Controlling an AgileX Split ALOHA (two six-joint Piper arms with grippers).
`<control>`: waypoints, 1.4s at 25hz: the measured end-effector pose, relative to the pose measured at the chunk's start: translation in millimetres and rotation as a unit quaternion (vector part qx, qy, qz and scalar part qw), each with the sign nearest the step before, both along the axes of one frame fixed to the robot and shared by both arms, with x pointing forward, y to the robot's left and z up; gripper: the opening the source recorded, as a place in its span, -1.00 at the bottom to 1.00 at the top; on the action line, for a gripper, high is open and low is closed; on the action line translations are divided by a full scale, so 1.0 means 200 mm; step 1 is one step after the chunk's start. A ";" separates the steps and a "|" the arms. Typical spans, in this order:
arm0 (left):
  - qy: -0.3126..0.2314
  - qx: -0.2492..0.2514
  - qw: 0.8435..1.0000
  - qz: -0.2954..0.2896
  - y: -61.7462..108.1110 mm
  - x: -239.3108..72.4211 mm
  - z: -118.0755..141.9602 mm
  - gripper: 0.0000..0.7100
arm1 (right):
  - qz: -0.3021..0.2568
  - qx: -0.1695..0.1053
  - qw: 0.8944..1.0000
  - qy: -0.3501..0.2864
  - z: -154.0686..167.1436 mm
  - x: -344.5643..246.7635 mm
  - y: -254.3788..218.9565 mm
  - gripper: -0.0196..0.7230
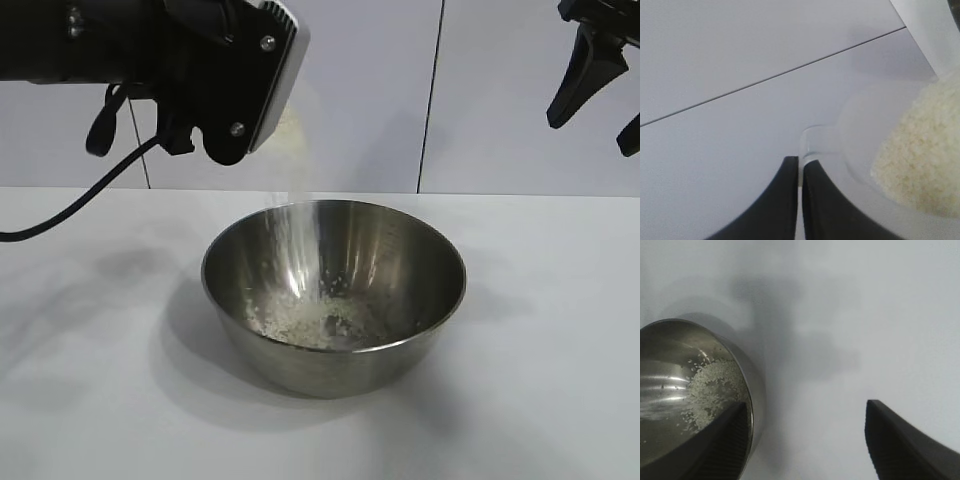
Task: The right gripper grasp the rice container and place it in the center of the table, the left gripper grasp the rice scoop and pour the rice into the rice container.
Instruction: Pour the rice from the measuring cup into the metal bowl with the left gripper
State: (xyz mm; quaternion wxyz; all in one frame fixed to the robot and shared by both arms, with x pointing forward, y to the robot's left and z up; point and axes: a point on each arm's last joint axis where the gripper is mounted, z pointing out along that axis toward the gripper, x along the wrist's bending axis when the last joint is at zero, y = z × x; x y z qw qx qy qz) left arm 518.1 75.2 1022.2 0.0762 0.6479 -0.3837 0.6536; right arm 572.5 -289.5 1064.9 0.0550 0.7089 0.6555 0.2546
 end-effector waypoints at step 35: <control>-0.077 0.060 0.995 0.000 -0.03 -0.03 0.02 -0.97 | 0.000 0.000 1.000 0.000 0.00 0.00 0.00 0.30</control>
